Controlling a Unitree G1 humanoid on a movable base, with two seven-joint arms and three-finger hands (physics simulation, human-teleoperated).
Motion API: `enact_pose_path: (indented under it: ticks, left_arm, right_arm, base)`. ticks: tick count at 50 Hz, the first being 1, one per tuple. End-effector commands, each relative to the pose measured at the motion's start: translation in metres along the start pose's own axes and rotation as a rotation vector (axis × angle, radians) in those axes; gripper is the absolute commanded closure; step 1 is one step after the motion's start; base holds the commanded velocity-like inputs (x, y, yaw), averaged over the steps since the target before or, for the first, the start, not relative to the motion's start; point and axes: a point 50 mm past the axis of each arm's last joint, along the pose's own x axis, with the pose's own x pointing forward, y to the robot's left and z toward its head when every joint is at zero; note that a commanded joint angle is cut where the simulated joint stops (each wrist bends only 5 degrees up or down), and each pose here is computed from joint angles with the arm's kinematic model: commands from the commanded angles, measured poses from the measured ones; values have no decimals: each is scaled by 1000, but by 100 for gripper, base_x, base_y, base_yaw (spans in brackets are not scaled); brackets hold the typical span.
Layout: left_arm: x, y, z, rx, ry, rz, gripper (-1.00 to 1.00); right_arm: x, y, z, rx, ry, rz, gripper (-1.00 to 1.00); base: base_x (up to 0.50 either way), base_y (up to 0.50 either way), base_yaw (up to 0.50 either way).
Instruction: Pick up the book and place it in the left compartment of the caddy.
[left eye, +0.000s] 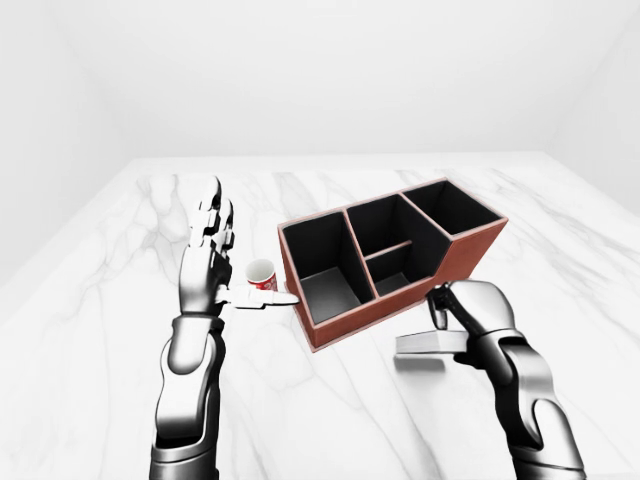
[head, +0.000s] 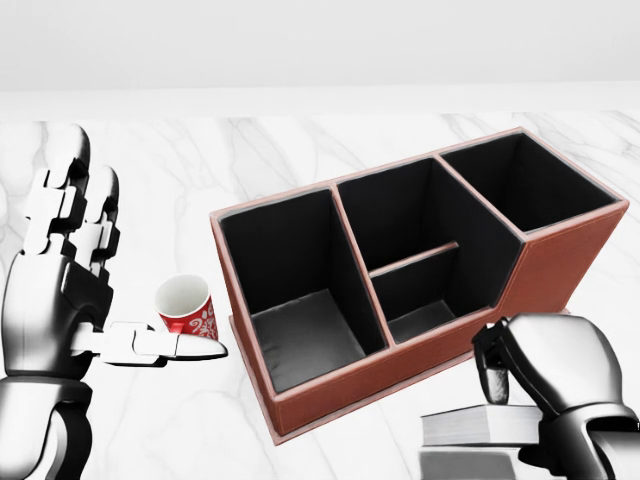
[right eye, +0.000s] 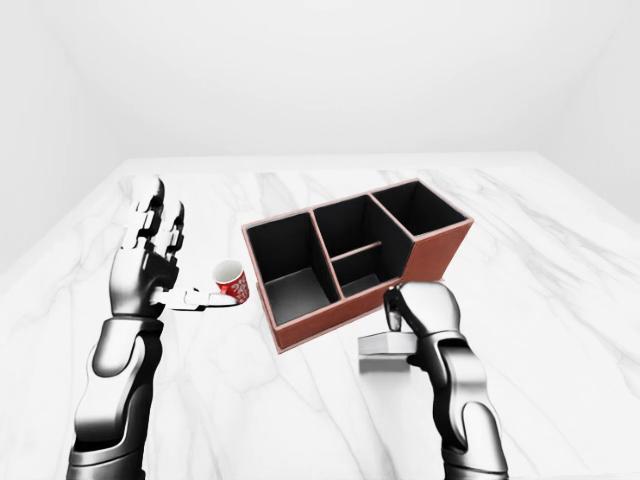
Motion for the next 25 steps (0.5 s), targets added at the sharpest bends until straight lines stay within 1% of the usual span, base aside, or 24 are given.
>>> enact_pose_path:
  ticks: [1,7,20,25]
  left_arm:
    - [-1,0,2,0,-8,-1,-100]
    - [-1,-1,3,-1,-13,-1,-100]
    - [-1,1,3,2,-12,0,-100]
    - [0,1,3,5,-11,-1,-100]
  right_arm:
    - [-3,-34,0,104,-45,-94,100]
    - [-4,-55,9,137,-112,-142,100]
    - [-4,-84,16,158,-201,-191,100]
    - [1,-97,27,149,-258,-224,100]
  base:
    - [0,0,0]
    - [0,0,0]
    - [0,0,0]
    - [0,0,0]
